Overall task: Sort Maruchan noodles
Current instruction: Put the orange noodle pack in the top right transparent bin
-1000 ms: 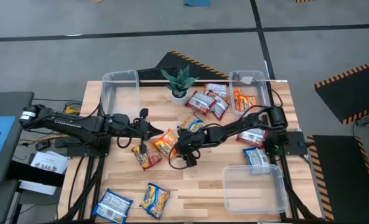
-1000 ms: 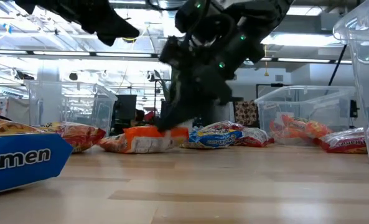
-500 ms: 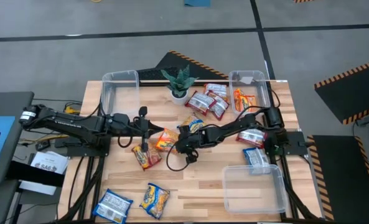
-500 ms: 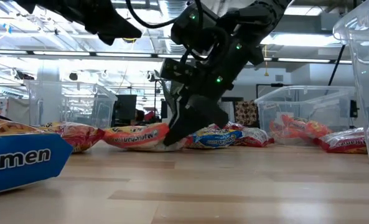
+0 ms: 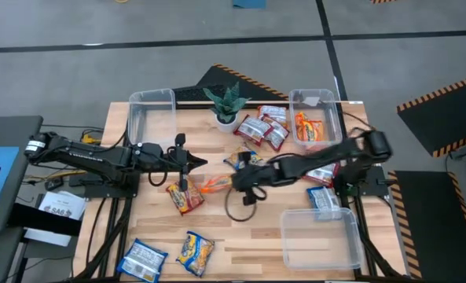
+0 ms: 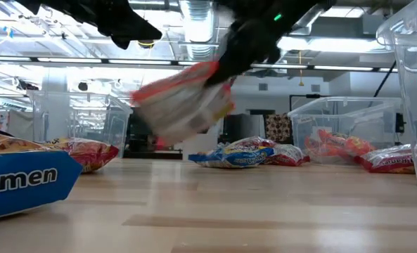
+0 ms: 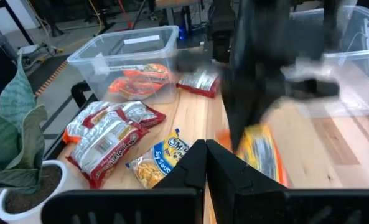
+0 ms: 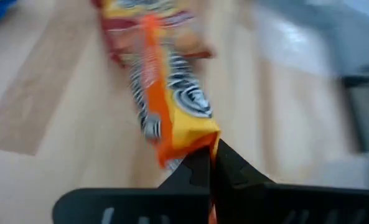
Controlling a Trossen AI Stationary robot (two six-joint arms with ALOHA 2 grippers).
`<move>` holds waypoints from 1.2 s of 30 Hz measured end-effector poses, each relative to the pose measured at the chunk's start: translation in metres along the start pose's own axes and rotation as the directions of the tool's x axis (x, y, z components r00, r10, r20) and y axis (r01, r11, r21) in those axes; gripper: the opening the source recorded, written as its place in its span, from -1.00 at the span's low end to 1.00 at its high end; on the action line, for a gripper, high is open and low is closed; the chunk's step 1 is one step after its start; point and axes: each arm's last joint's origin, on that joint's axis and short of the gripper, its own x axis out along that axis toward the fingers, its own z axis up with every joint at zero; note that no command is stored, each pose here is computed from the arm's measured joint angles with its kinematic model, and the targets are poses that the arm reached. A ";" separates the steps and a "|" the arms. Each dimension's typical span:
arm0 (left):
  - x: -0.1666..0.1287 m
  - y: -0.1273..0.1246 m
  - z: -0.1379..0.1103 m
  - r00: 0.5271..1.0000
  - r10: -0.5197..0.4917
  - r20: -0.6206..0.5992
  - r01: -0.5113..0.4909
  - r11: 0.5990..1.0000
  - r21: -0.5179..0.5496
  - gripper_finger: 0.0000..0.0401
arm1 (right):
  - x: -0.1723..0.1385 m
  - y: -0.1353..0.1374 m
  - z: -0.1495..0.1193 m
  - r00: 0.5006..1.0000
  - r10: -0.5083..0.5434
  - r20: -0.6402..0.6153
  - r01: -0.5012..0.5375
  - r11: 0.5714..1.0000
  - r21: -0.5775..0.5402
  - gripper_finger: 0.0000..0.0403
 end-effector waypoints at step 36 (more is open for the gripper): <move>0.000 0.001 0.001 0.999 0.040 0.006 -0.040 0.999 0.034 -1.00 | -0.134 -0.097 -0.177 0.380 -0.826 -0.417 0.845 0.127 0.519 -0.61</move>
